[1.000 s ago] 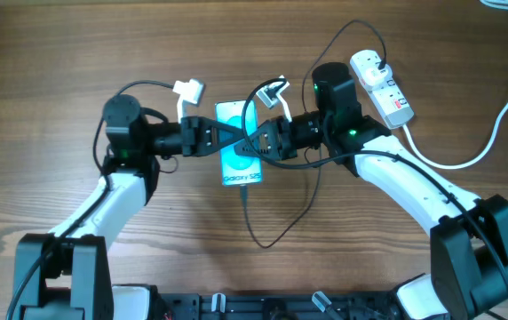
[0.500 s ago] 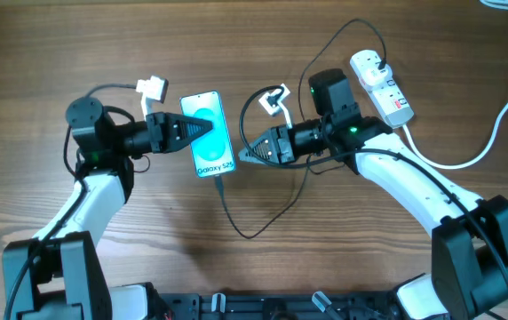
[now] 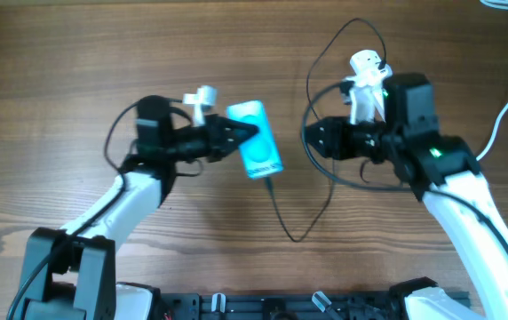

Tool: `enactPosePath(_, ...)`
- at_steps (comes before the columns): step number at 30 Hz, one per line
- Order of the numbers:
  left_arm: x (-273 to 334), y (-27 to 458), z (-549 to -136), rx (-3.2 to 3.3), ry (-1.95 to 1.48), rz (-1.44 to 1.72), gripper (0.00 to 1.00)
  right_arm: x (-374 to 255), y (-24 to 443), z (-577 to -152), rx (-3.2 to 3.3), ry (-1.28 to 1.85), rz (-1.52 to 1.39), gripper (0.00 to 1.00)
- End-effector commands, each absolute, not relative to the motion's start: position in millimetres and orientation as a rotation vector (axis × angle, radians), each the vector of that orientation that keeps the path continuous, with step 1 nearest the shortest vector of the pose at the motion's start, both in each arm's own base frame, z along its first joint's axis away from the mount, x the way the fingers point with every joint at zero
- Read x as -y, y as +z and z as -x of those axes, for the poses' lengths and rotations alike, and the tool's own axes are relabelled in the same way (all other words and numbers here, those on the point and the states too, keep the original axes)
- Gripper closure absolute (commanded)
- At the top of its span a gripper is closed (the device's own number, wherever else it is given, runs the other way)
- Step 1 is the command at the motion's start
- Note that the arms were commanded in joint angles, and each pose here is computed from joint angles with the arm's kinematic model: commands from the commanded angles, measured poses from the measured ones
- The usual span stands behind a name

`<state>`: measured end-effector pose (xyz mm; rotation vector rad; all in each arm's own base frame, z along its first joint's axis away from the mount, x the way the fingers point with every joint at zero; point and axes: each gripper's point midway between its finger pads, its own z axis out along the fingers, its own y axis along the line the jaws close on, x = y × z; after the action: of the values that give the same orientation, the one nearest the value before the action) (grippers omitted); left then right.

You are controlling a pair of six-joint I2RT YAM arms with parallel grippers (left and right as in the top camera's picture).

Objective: Plug charger to phone and switch on socket

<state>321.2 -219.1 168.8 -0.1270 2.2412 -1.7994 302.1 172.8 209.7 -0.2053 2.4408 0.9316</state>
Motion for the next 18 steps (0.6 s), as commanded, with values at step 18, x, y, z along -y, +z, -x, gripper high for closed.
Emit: enactPosePath(18, 201, 67, -336, -2.647, -1.351, -0.386, 0.96, -117, 212, -282, -2.495, 0.543, 0.064, 0.24)
